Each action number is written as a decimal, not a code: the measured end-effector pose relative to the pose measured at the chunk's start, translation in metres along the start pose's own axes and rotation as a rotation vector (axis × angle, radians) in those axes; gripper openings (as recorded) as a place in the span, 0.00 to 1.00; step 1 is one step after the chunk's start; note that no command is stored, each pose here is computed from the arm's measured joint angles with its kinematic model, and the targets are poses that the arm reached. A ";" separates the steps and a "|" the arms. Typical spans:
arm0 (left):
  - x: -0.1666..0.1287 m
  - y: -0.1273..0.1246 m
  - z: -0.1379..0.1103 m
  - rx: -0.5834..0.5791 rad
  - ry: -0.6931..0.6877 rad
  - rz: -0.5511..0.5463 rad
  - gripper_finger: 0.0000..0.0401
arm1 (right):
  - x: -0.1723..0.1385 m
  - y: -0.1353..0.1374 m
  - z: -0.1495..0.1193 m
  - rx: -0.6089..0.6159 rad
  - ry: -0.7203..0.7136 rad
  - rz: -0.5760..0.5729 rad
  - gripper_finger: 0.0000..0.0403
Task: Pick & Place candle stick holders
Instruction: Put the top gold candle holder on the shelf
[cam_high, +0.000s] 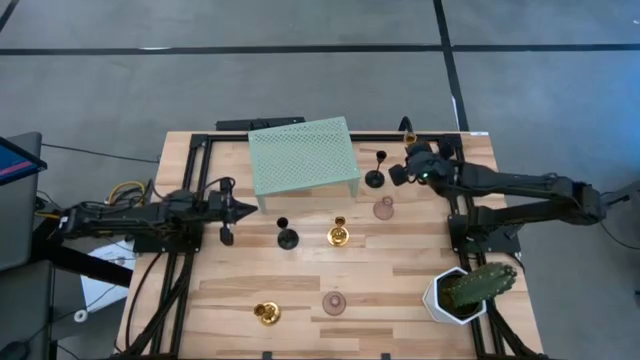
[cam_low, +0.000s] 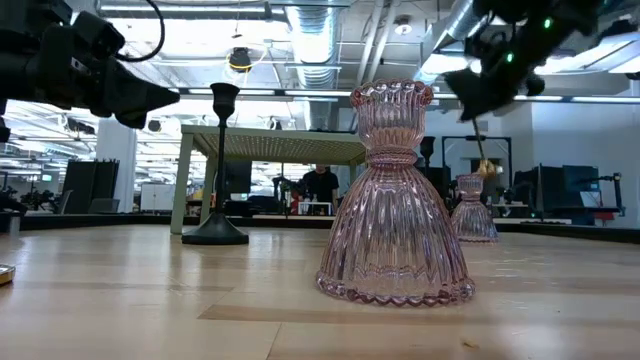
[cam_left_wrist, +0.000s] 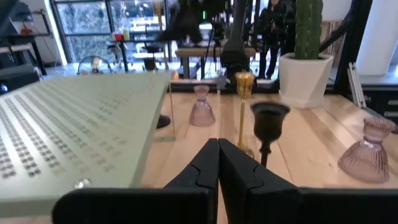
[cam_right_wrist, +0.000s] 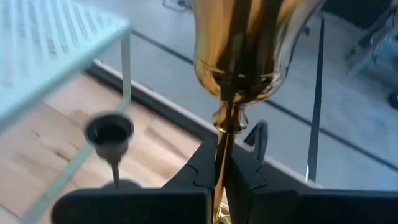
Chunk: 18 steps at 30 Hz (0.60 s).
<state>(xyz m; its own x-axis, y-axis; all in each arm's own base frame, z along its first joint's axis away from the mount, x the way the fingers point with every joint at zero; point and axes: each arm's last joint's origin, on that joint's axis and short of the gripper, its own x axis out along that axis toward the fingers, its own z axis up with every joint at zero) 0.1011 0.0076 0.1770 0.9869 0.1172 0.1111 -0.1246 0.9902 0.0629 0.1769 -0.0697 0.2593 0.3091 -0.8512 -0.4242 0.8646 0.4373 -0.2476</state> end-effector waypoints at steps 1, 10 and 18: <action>0.001 0.000 -0.001 0.000 0.011 0.000 0.02 | -0.004 -0.003 0.006 -0.005 -0.011 0.003 0.01; 0.004 0.000 0.007 -0.002 -0.065 0.005 0.02 | -0.029 -0.018 0.055 -0.059 -0.100 0.021 0.01; 0.004 0.000 0.008 -0.002 -0.077 0.006 0.02 | -0.033 -0.009 0.090 -0.119 -0.143 0.143 0.01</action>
<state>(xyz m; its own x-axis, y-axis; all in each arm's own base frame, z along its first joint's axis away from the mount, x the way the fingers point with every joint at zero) 0.1041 0.0078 0.1852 0.9754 0.1166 0.1872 -0.1299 0.9897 0.0604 0.1942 -0.0717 0.3539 0.4852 -0.8069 -0.3370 0.7578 0.5803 -0.2984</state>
